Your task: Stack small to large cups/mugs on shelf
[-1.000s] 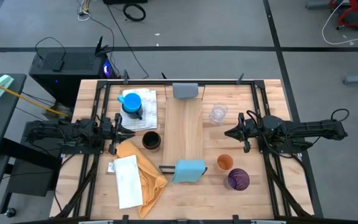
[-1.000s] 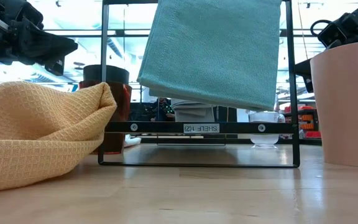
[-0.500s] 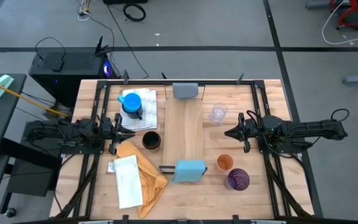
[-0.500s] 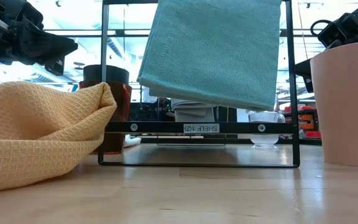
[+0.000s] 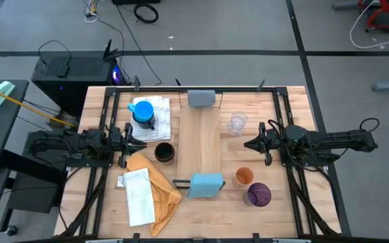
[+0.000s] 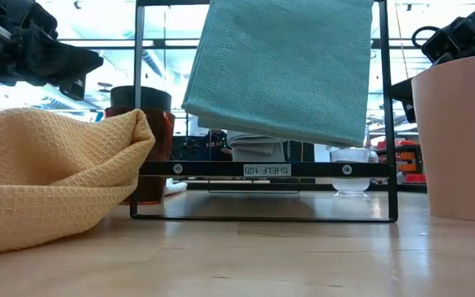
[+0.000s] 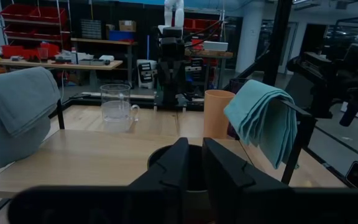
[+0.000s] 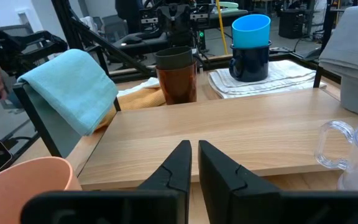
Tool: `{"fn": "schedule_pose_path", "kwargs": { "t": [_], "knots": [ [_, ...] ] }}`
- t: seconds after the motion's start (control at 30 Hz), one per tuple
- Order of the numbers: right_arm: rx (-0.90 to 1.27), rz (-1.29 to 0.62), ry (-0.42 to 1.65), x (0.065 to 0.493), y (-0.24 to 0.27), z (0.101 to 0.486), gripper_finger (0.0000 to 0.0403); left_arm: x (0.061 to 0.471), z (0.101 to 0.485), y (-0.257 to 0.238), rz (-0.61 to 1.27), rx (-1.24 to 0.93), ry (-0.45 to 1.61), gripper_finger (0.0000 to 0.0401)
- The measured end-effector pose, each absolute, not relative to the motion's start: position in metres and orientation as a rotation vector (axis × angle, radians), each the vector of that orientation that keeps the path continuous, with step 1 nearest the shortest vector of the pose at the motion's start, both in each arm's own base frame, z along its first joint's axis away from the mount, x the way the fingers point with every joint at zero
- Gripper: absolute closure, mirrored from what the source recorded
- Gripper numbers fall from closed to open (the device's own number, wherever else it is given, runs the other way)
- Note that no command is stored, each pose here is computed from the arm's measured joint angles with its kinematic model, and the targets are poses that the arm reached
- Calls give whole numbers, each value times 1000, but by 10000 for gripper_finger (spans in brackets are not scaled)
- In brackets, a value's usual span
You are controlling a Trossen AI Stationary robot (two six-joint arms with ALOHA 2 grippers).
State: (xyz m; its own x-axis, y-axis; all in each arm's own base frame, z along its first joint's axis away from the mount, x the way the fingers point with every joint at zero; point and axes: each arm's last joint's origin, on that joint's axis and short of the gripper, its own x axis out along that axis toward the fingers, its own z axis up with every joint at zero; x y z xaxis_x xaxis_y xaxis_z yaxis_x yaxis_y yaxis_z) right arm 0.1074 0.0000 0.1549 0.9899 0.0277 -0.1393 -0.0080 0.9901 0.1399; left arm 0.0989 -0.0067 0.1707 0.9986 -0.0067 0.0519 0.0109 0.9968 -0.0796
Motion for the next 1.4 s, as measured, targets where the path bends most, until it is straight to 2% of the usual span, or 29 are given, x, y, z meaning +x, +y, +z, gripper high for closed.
{"fn": "schedule_pose_path", "kwargs": {
  "t": [0.33,0.43,0.57,0.73,0.9,1.17,1.4],
  "knots": [
    [140,18,142,107,0,155,366,99,172,-7,-8,-42,-66,342],
    [140,18,141,107,0,155,366,97,186,-5,25,-42,-207,343],
    [140,18,142,107,0,155,366,90,208,-1,131,-202,-442,350],
    [140,18,142,107,0,155,366,84,249,0,147,-150,-505,351],
    [140,18,141,107,0,155,366,91,300,-1,165,-71,-456,349],
    [140,18,141,107,0,155,366,131,373,-6,134,38,-129,355],
    [232,-3,127,108,0,156,366,166,443,-9,133,98,-102,384]
  ]
}}
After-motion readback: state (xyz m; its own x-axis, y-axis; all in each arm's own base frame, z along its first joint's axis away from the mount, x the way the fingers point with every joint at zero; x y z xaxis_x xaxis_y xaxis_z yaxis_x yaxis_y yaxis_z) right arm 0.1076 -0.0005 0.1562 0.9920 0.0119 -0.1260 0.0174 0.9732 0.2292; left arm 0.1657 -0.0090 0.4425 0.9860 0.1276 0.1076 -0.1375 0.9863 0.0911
